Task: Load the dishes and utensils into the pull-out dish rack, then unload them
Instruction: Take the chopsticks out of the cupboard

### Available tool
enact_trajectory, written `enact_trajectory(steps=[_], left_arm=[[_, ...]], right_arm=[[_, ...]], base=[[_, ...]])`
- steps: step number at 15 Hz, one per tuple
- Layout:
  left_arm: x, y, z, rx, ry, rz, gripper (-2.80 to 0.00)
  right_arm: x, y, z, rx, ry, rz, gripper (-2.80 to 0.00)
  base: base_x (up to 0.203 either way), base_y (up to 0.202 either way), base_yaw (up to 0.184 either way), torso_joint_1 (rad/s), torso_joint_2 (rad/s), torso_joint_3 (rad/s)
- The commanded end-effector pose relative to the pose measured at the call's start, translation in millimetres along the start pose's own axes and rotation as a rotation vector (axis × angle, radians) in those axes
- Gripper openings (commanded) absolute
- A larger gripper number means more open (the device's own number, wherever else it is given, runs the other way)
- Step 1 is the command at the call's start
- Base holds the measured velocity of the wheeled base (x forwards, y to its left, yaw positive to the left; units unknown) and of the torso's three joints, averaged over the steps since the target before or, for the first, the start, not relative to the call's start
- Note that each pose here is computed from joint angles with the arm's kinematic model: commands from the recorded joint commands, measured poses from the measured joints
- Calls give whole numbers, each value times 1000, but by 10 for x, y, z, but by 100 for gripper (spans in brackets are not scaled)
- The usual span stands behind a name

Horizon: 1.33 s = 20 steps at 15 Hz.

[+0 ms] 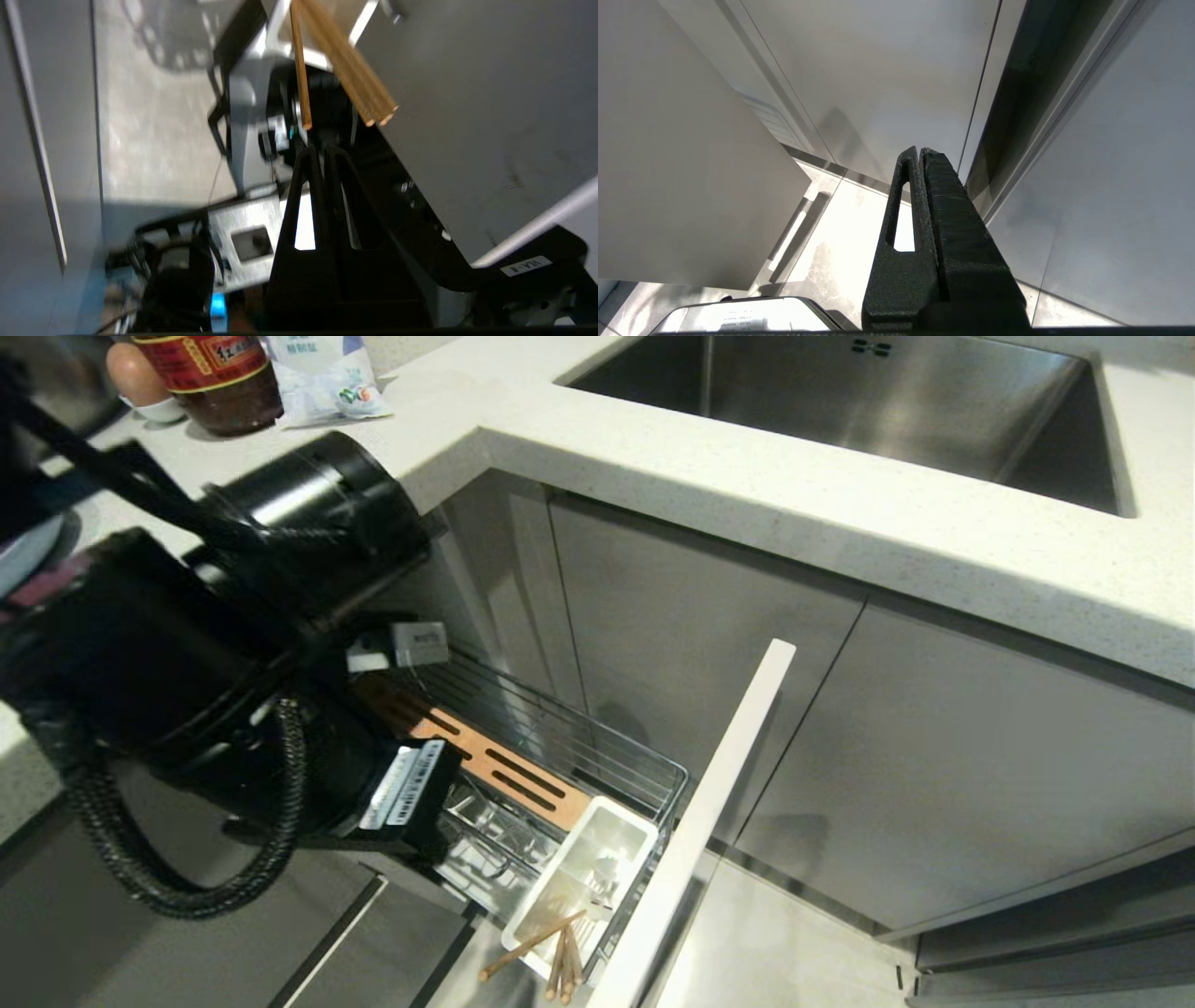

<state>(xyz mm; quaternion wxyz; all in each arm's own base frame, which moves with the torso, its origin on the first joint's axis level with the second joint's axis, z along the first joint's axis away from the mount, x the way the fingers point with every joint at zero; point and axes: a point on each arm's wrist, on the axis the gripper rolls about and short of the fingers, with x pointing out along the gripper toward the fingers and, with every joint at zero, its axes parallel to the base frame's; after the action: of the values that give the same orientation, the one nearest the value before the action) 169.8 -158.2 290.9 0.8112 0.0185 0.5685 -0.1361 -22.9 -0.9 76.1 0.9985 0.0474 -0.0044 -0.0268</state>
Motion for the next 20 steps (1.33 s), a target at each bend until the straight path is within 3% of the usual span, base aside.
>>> enact_trajectory(steps=[1,2,3,4,7,9,10,20], left_arm=[[397,-61,113,-13,173,45,-280],[479,-46,125,-25,232,46,-280],[543,-34,146,-35,264,46,-251],[594,-37,163,-39,282,50,0],[813,-15,242,-57,352,79,0],[921,22,221,2,479,101,0],[981,26,241,0,519,73,0],[1691,65,413,-42,701,122,0]], right_arm=[[-3,0,-1,1,-5,1,-280],[-3,0,0,1,-4,0,-280],[-3,0,-1,1,-4,1,-280],[-3,0,-1,1,-5,0,-280],[-3,0,0,1,-4,1,-280],[-3,0,-1,1,-5,-1,-280],[-3,0,0,1,-4,0,-280],[-3,0,0,1,-4,0,-280]], base=[[0,0,0,0,0,0],[0,0,0,0,0,0],[0,0,0,0,0,0],[0,0,0,0,0,0],[0,0,0,0,0,0],[0,0,0,0,0,0],[0,0,0,0,0,0],[0,0,0,0,0,0]])
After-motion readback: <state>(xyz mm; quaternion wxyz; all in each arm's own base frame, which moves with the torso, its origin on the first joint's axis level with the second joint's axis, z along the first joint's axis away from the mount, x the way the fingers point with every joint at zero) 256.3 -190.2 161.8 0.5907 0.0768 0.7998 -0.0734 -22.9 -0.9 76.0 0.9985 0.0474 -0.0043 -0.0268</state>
